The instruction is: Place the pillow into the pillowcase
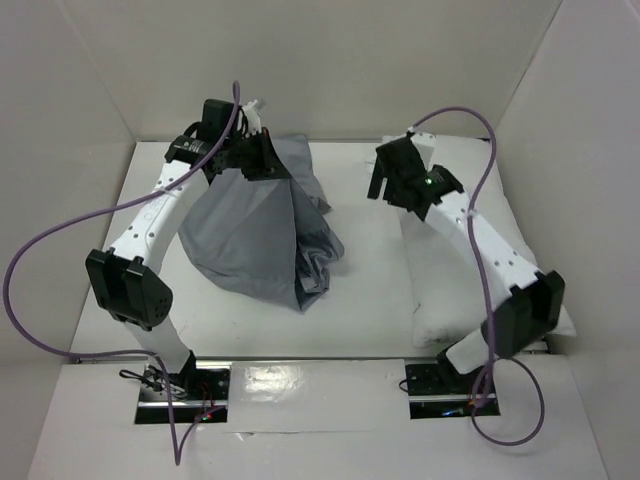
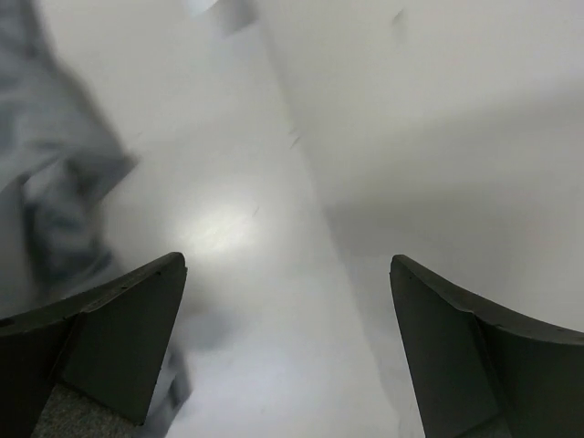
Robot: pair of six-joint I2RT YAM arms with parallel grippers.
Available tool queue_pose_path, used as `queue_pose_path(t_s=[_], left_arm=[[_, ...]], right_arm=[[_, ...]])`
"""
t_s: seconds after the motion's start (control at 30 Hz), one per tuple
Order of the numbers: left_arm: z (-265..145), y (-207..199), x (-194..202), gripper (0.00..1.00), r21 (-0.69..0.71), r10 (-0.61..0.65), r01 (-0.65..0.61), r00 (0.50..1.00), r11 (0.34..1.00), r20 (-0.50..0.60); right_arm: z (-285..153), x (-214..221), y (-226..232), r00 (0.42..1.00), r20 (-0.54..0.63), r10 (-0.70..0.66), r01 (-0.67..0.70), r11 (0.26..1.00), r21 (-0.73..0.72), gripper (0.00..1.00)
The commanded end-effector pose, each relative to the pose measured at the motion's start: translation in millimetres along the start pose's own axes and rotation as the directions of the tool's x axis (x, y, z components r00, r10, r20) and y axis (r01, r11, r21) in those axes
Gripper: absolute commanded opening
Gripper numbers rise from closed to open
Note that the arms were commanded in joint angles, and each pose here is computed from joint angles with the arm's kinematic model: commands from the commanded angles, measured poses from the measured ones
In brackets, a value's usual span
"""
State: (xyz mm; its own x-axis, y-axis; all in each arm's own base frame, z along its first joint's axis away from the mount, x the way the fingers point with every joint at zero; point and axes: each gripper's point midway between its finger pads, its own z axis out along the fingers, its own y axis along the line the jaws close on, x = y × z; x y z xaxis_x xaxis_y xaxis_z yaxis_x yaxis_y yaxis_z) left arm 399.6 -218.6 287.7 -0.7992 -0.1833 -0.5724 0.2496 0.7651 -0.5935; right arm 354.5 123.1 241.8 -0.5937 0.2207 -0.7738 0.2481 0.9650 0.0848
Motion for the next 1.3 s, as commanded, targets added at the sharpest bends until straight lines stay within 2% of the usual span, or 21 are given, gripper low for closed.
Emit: queue_pose_path(t_s=[0.0, 0.03, 0.13, 0.17, 0.2, 0.23, 0.27, 0.3, 0.33, 0.37, 0.4, 0.43, 0.5, 0.53, 0.6, 0.63, 0.7, 0.77, 0.87, 0.93, 1.27], left_arm=[[-3, -9, -22, 0.0, 0.056, 0.054, -0.057, 0.997, 0.997, 0.051], [-5, -2, -31, 0.0, 0.045, 0.054, -0.057, 0.996, 0.997, 0.069], [-2, -1, -40, 0.0, 0.085, 0.044, -0.05, 0.997, 0.995, 0.06], [-1, 2, -41, 0.0, 0.09, 0.037, -0.041, 0.998, 0.995, 0.054], [-2, -4, -43, 0.0, 0.119, 0.042, -0.048, 0.998, 0.992, 0.049], [1, -3, -38, 0.0, 0.123, 0.033, -0.036, 0.999, 0.992, 0.027], [2, -3, -38, 0.0, 0.129, 0.042, -0.044, 0.999, 0.991, 0.018], [2, -3, -38, 0.0, 0.129, 0.042, -0.044, 0.999, 0.991, 0.018], [2, -2, -35, 0.0, 0.125, 0.036, -0.037, 0.999, 0.991, 0.008], [-6, -4, -31, 0.0, 0.122, 0.032, -0.032, 0.999, 0.992, 0.002], [-5, 1, -20, 0.0, 0.113, 0.018, -0.016, 1.0, 0.994, -0.021], [-6, 6, -13, 0.0, 0.092, 0.009, -0.006, 1.0, 0.996, -0.028], [-17, 10, -2, 0.0, 0.06, -0.019, 0.019, 1.0, 0.998, -0.009], [-7, 31, 25, 0.0, 0.012, -0.067, 0.067, 0.996, 0.998, -0.059], [0, 45, 46, 0.0, -0.016, -0.126, 0.125, 0.989, 0.992, -0.081], [11, 61, 67, 0.0, -0.045, -0.158, 0.153, 0.979, 0.987, -0.127], [27, 80, 85, 0.0, -0.099, -0.177, 0.162, 0.97, 0.982, -0.167], [49, 105, 103, 0.0, -0.162, -0.216, 0.182, 0.951, 0.97, -0.223], [69, 128, 114, 0.0, -0.219, -0.243, 0.191, 0.938, 0.957, -0.245], [88, 146, 131, 0.0, -0.268, -0.315, 0.239, 0.904, 0.933, -0.289], [137, 205, 155, 0.0, -0.429, -0.452, 0.31, 0.845, 0.848, -0.284]], right_arm=[[33, -35, -45, 0.999, 0.019, -0.042, 0.037, 0.979, 0.203, 1.0], [56, -28, -48, 0.998, -0.029, -0.062, 0.067, 0.968, 0.24, 1.0], [87, -32, -63, 0.995, -0.075, -0.063, 0.083, 0.952, 0.295, 1.0], [104, -17, -62, 0.989, -0.13, -0.07, 0.106, 0.949, 0.297, 1.0], [109, -13, -60, 0.984, -0.157, -0.083, 0.126, 0.949, 0.288, 1.0], [107, -27, -51, 0.99, -0.132, -0.047, 0.082, 0.958, 0.273, 1.0], [101, -30, -40, 0.992, -0.119, -0.05, 0.077, 0.969, 0.235, 0.98], [93, -28, -15, 0.99, -0.117, -0.079, 0.093, 0.989, 0.119, 0.96], [95, -24, 11, 0.993, -0.066, -0.101, 0.102, 0.995, 0.008, 0.96], [86, -20, 34, 0.989, -0.048, -0.138, 0.133, 0.987, -0.089, 0.91], [78, -10, 58, 0.988, -0.078, -0.135, 0.113, 0.964, -0.239, 0.88], [79, -1, 71, 0.986, -0.092, -0.137, 0.102, 0.944, -0.314, 0.86], [88, 26, 83, 0.969, -0.205, -0.139, 0.052, 0.922, -0.383, 0.82], [87, 39, 91, 0.959, -0.232, -0.165, 0.061, 0.914, -0.4, 0.8], [92, 60, 95, 0.947, -0.259, -0.19, 0.081, 0.921, -0.382, 0.81], [90, 60, 100, 0.95, -0.249, -0.186, 0.081, 0.922, -0.378, 0.84], [90, 72, 96, 0.948, -0.262, -0.179, 0.083, 0.936, -0.342, 0.87], [88, 68, 90, 0.958, -0.238, -0.157, 0.075, 0.944, -0.321, 0.88], [80, 56, 79, 0.97, -0.204, -0.134, 0.068, 0.951, -0.301, 0.88], [75, 47, 66, 0.974, -0.194, -0.113, 0.056, 0.959, -0.279, 0.88], [48, 27, 26, 0.986, -0.14, -0.085, 0.057, 0.98, -0.192, 0.89]])
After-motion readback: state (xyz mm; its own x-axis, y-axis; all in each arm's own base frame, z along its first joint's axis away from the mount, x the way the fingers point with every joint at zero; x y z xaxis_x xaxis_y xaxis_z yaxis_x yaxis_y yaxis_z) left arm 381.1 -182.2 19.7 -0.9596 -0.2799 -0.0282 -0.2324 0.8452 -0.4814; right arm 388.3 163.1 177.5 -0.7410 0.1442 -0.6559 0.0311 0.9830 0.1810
